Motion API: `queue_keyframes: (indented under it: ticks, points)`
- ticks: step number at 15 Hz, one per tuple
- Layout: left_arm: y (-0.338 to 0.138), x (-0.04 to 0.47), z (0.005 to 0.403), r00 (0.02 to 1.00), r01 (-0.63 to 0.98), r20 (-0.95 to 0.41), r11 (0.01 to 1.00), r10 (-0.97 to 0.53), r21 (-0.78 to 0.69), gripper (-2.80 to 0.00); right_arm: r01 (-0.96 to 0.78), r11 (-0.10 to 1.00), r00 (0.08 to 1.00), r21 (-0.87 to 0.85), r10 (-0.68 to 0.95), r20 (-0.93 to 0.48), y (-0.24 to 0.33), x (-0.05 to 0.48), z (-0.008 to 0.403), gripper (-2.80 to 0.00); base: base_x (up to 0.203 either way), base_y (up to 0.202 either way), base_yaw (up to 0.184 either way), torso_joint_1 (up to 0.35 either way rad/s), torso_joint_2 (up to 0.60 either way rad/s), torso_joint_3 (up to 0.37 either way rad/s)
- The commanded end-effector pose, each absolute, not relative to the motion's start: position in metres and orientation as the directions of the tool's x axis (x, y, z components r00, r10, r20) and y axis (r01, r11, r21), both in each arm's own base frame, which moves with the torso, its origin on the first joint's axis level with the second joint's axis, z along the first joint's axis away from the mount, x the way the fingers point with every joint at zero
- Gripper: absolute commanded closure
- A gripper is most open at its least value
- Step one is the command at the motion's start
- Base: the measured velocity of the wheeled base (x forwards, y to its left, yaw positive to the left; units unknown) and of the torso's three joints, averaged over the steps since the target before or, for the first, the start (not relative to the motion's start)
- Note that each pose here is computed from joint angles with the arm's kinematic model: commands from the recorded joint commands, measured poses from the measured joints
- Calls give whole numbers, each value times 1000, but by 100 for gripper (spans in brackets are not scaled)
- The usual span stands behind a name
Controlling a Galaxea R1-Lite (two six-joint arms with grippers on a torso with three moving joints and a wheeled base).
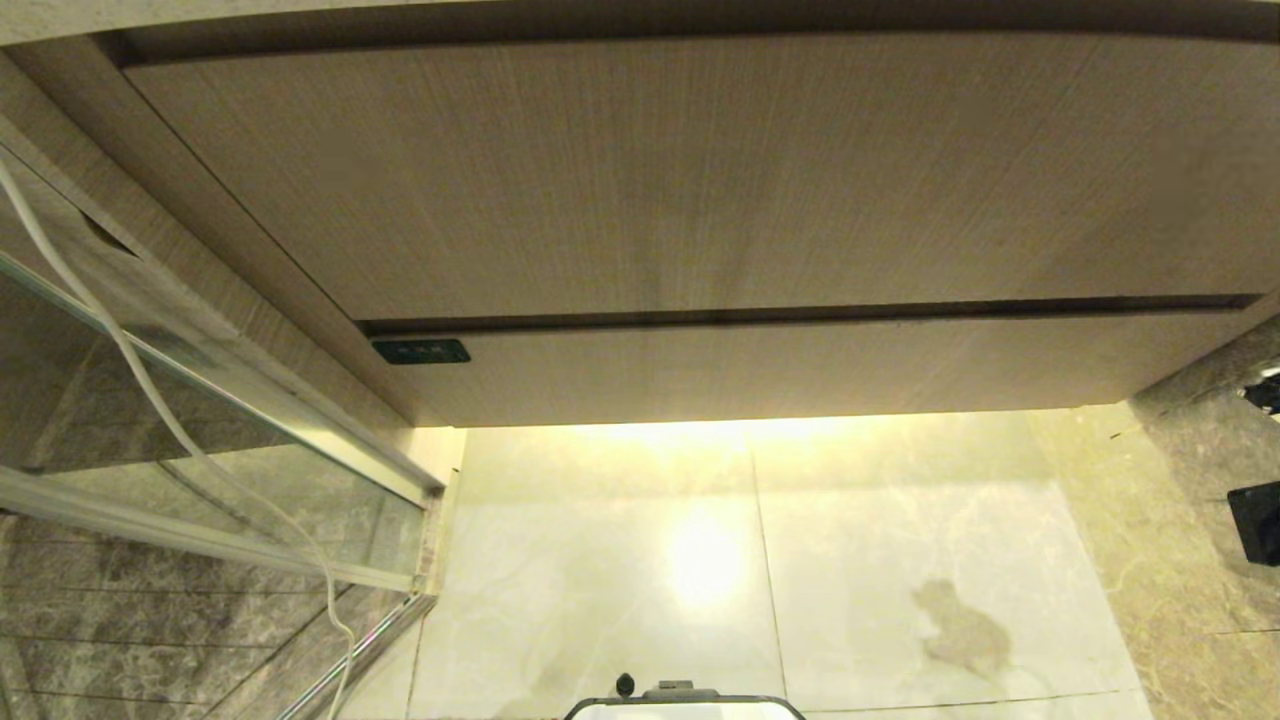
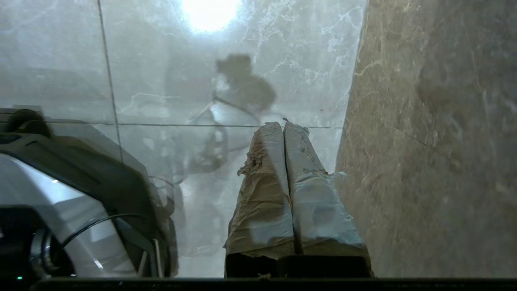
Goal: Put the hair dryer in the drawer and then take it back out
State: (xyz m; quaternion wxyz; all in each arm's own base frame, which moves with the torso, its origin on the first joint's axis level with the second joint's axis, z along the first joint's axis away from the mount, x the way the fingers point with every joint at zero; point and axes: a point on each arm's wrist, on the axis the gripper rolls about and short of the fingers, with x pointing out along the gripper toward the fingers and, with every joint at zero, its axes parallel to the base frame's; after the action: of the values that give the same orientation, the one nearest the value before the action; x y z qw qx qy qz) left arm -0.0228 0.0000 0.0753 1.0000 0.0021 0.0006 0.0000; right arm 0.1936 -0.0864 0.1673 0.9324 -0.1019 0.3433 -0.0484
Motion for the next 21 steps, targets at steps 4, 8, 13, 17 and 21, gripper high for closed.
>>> queue_keyframes:
  ticks: [4, 8, 13, 17, 21]
  points:
    - [0, -23, 75, 1000, 0, -3, 1000, 0, 5, 0, 77, 976, 866, -202, -166, -472, -37, 99, 171, 0, 0, 0, 0, 0, 0, 0]
    - [0, -23, 75, 1000, 0, -2, 1000, 0, 5, 0, 67, 991, 939, -116, -102, -329, -7, 39, 144, 0, 0, 0, 0, 0, 0, 0]
    - [0, -23, 75, 1000, 0, -2, 1000, 0, 5, 0, 66, 997, 973, -48, -75, -218, 1, -2, 91, 0, 0, 0, 0, 0, 0, 0]
    - [0, -23, 75, 1000, 0, -3, 1000, 0, 5, 0, -29, 1000, 993, -6, 29, -113, 0, -13, 80, 0, 0, 0, 0, 0, 0, 0]
    - [0, -23, 75, 1000, 0, -3, 1000, 0, 5, 0, 2, 1000, 1000, 21, -2, 9, 0, -23, 76, 0, 0, 0, 0, 0, 0, 0]
